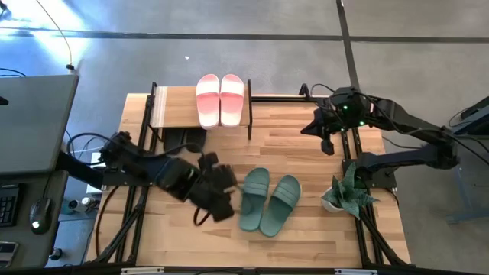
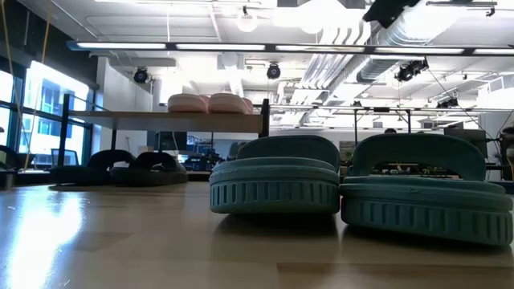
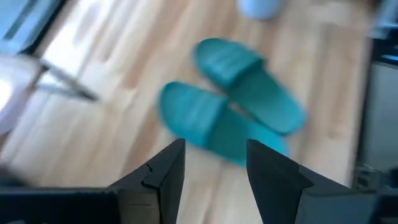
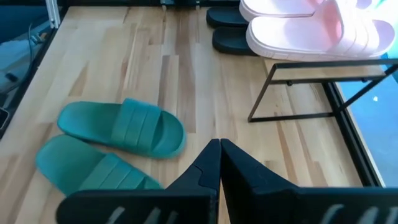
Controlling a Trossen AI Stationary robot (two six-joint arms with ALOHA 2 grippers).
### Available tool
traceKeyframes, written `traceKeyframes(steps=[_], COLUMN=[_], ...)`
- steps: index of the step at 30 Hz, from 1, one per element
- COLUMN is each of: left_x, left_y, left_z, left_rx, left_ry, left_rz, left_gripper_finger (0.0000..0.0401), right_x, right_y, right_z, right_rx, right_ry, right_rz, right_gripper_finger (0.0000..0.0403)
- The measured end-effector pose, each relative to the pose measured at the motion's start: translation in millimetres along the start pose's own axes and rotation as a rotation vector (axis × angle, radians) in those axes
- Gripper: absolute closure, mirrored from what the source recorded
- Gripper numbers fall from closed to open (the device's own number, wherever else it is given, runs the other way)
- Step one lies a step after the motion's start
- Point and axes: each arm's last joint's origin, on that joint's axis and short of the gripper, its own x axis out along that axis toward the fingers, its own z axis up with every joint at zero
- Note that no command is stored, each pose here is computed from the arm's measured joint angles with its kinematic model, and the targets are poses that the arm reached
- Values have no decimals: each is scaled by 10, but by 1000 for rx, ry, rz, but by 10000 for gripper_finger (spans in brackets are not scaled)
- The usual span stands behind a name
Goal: Pick and place slides into the shelf
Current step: Put the left green slide under the shelf
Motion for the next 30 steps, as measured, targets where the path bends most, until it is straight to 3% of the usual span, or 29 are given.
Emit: traceKeyframes(steps=[5,10,21,30], left_x=[9,199,1289,1867], left_y=[-295,-493,-687,-752], left_z=[-40,60,-151,-370], left_rx=[66,170,461,577], left_ry=[-70,-172,52,217], left_rz=[-122,-164,82,126], left_gripper_finger=[246,247,247,247], right_x=[-145,-238,-274,-272], right_y=[43,68,83,82], right_z=[-56,-75,-108,-119], right_rx=[7,2,30,33], right_ry=[-7,-34,-20,-7], right_rz=[-19,-31,-30,-40], right_gripper_finger=[403,403,403,403])
